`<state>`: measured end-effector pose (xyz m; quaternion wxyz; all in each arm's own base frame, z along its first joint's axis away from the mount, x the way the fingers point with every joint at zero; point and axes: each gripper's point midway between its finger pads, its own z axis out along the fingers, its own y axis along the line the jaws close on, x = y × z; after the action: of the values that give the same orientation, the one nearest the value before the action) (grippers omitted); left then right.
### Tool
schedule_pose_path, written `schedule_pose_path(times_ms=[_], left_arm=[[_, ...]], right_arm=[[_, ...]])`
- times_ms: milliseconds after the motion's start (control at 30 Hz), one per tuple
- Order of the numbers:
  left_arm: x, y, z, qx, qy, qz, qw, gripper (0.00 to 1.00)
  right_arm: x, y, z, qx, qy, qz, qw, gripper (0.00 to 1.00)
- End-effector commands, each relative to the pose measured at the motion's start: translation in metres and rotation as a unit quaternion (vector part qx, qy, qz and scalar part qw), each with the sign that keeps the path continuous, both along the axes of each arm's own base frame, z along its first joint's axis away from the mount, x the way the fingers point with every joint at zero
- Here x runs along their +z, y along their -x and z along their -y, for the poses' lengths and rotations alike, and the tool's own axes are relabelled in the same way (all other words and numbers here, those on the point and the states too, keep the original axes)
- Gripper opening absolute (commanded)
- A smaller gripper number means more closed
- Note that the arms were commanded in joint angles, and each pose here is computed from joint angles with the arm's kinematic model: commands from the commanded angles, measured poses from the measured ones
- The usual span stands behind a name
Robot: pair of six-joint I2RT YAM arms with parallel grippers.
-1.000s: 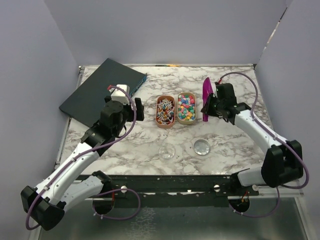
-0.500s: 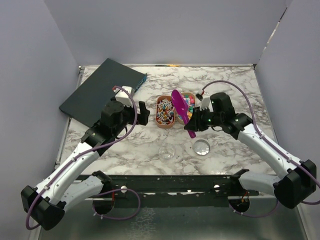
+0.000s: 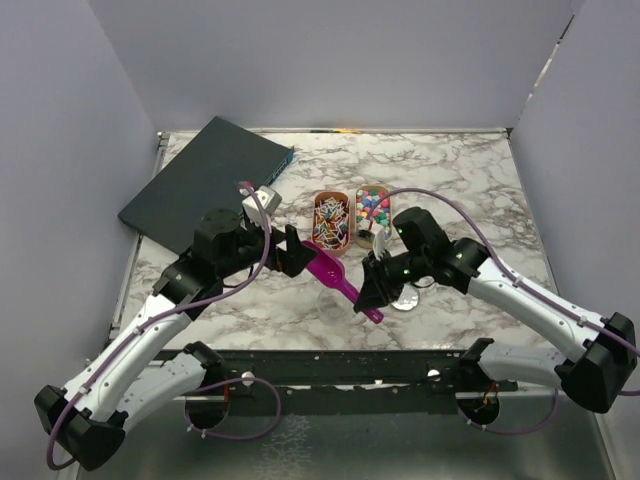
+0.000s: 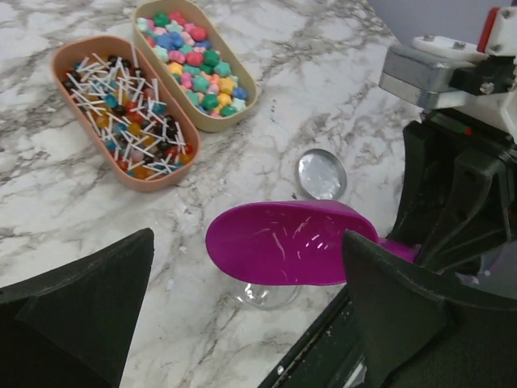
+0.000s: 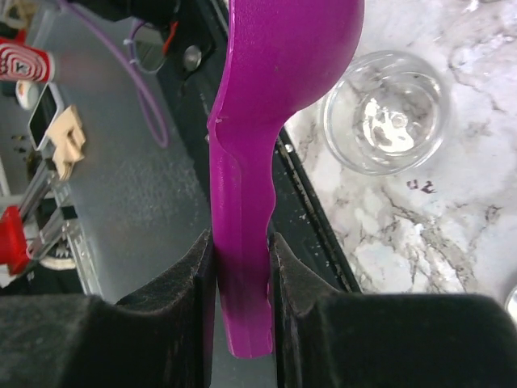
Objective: Pack the candies
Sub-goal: Pick up the spatula from the center of the board.
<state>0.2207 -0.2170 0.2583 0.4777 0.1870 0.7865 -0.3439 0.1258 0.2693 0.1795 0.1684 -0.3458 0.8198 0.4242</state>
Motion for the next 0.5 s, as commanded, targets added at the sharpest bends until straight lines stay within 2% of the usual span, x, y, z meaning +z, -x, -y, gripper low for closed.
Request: schedule_pose_path(times_ms=[0, 233, 467], left_arm=[[-0.008, 0.034, 0.016, -0.090, 0.020, -0.037, 0.995, 0.99], [-0.009, 0.059, 0.020, -0.144, 0.033, -0.057, 0.987, 0.98], [0.007, 0.079, 0.019, -0.174, 0.062, -0.052, 0.981, 0.92]], right_arm=[[0.030, 0.025, -0.002, 0.064, -0.044, -0.005, 0.997, 0.01], [0.053, 0.042, 0.001, 0.096, -0.072, -0.010, 0.993, 0.02], [0.056, 0.061, 0.007, 0.113, -0.082, -0.023, 0.990, 0.02]])
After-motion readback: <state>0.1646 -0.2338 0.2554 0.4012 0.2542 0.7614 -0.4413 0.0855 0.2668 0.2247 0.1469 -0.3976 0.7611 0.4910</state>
